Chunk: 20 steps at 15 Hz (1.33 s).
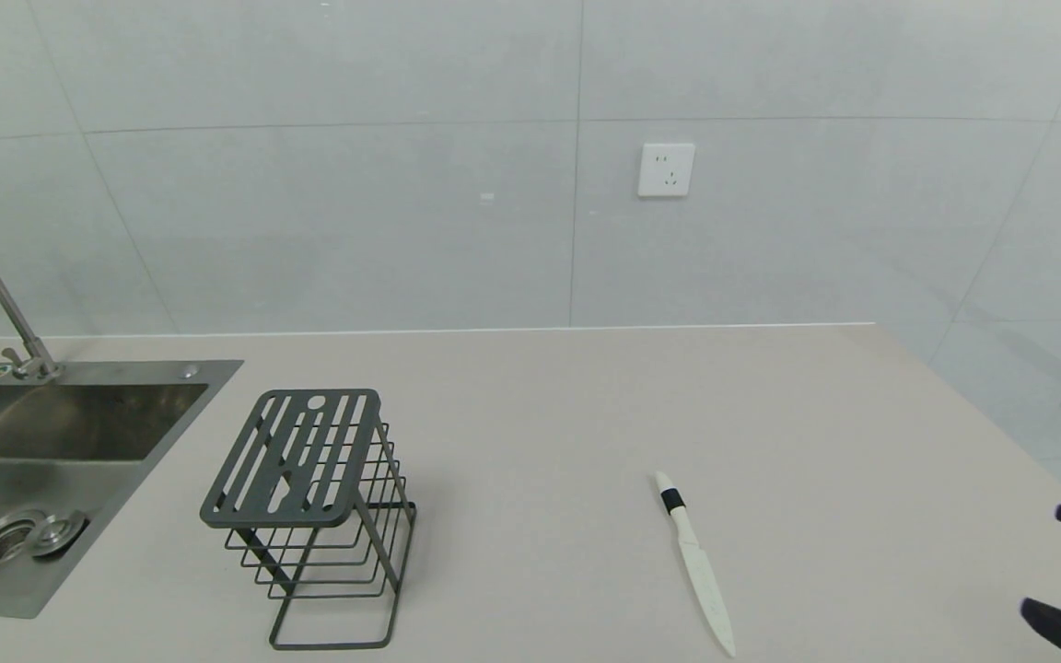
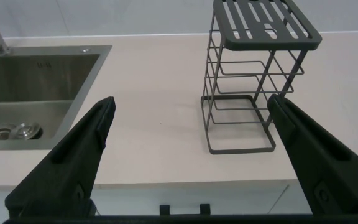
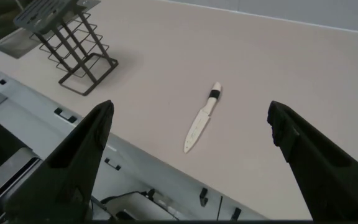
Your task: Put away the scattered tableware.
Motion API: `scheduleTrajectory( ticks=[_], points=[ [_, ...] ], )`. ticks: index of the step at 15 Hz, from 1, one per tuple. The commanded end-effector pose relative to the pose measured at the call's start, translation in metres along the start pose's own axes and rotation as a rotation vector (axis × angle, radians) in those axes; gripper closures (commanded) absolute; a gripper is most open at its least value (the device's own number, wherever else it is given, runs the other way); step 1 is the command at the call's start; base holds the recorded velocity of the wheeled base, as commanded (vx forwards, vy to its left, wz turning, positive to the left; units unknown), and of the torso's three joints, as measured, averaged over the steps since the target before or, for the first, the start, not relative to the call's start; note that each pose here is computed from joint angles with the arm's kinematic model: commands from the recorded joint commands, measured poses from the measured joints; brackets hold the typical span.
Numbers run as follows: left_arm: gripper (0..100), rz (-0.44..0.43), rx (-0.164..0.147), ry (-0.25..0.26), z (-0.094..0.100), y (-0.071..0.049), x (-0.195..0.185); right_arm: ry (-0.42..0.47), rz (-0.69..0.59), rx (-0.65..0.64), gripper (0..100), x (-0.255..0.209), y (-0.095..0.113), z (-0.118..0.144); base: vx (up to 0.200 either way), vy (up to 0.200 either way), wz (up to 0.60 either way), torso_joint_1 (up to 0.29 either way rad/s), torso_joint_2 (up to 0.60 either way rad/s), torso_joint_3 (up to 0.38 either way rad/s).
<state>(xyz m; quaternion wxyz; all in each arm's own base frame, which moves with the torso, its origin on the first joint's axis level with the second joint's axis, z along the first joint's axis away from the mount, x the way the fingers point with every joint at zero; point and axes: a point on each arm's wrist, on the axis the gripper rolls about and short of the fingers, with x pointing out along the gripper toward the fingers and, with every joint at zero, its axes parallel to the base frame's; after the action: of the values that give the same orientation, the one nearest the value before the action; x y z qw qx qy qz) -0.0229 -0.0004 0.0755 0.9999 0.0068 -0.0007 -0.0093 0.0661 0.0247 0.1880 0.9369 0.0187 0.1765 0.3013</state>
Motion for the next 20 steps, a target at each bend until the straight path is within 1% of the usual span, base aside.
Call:
scheduleTrajectory(
  ticks=[1, 3, 5, 10, 11, 13, 16, 20],
  points=[
    [0, 0.000, 0.000, 0.001, 0.000, 0.000, 0.000, 0.200, 0.062, 0.016, 0, 0.058, -0.008, 0.002, 0.000, 0.000, 0.00, 0.000, 0.00, 0.000],
    [0, 0.000, 0.000, 0.001, 0.000, 0.000, 0.000, 0.238, 0.075, 0.003, 0, 0.072, -0.006, 0.001, 0.000, 0.000, 0.00, 0.000, 0.00, 0.000],
    [0, 0.000, 0.000, 0.001, 0.000, 0.000, 0.000, 0.302, 0.069, -0.001, 0, 0.085, -0.004, -0.005, 0.000, 0.000, 0.00, 0.000, 0.00, 0.000],
    [0, 0.000, -0.001, 0.001, 0.000, 0.000, 0.000, 0.408, 0.062, 0.016, 0, 0.106, -0.007, -0.014, 0.000, 0.000, 0.00, 0.000, 0.00, 0.000],
    [0, -0.001, 0.000, 0.001, 0.000, 0.000, 0.000, 0.451, 0.077, 0.015, 0, 0.114, -0.006, -0.019, 0.000, 0.000, 0.00, 0.000, 0.00, 0.000],
    [0, 0.000, 0.000, 0.001, 0.000, 0.000, 0.000, 0.491, 0.039, 0.003, 0, 0.124, -0.002, -0.022, 0.000, 0.000, 0.00, 0.000, 0.00, 0.000],
    [0, 0.000, 0.000, 0.001, 0.000, 0.000, 0.000, 0.545, -0.007, 0.030, 0, 0.145, 0.001, -0.024, 0.000, 0.000, 0.00, 0.000, 0.00, 0.000],
    [0, -0.001, 0.000, 0.001, 0.000, 0.000, 0.000, 0.619, -0.020, 0.024, 0, 0.174, 0.001, -0.031, 0.000, 0.000, 0.00, 0.000, 0.00, 0.000]
  ],
)
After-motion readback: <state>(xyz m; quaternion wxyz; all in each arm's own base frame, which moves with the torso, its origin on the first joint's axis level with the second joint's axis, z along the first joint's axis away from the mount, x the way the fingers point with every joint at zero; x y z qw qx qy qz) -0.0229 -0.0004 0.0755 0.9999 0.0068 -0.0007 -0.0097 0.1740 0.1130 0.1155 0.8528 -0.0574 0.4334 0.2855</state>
